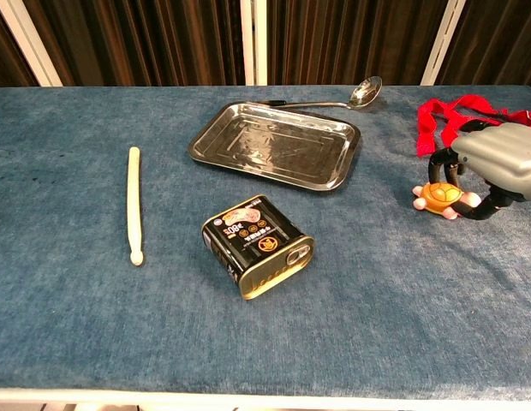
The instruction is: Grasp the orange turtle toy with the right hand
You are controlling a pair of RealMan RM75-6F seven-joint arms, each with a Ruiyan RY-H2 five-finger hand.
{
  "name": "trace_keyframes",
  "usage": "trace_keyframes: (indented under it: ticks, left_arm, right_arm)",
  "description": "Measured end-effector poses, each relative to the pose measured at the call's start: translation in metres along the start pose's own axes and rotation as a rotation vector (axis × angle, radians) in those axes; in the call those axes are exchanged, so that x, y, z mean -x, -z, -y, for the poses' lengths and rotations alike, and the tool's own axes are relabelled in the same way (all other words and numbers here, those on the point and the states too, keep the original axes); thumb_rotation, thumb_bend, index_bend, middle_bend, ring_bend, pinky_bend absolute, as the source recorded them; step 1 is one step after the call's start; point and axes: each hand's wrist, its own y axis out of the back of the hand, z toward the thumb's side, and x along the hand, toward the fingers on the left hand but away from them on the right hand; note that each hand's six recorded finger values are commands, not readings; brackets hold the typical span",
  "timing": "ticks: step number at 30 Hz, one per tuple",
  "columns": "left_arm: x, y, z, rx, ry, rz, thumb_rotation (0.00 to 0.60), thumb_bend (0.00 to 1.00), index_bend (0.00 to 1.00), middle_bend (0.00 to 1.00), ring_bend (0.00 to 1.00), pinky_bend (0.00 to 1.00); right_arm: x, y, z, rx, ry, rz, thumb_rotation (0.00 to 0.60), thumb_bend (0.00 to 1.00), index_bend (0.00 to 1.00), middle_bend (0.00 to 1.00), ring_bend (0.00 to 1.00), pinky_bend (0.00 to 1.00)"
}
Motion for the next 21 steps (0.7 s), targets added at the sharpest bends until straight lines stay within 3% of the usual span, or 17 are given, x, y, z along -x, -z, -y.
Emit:
trace_keyframes:
  ticks: [3,8,16,21]
  left_arm:
    - [0.0,0.0,0.001,0.0,0.004,-0.002,0.6,0.11,0.16,0.09,0.0,0.04]
    - [0.0,-0.001,0.001,0.0,0.007,-0.001,0.6,0.11,0.16,0.09,0.0,0.04]
    - [0.0,0.001,0.002,0.002,0.012,-0.006,0.6,0.11,0.16,0.09,0.0,0.04]
    - [0.0,0.002,0.004,0.004,0.017,-0.007,0.6,0.11,0.16,0.09,0.0,0.04]
  right_arm:
    - [-0.004,0.005,-0.004,0.013,-0.009,0.001,0.6,0.09,0.05,0.14,0.0,0.0]
    - [-0.009,0.008,-0.005,0.026,-0.028,-0.002,0.6,0.1,0.05,0.17,0.0,0.0]
    - [-0.007,-0.001,-0.003,0.023,-0.017,-0.032,0.6,0.15,0.32,0.38,0.03,0.0]
    - [-0.005,-0.004,0.001,-0.004,-0.011,-0.036,0.6,0.25,0.61,0.55,0.15,0.0]
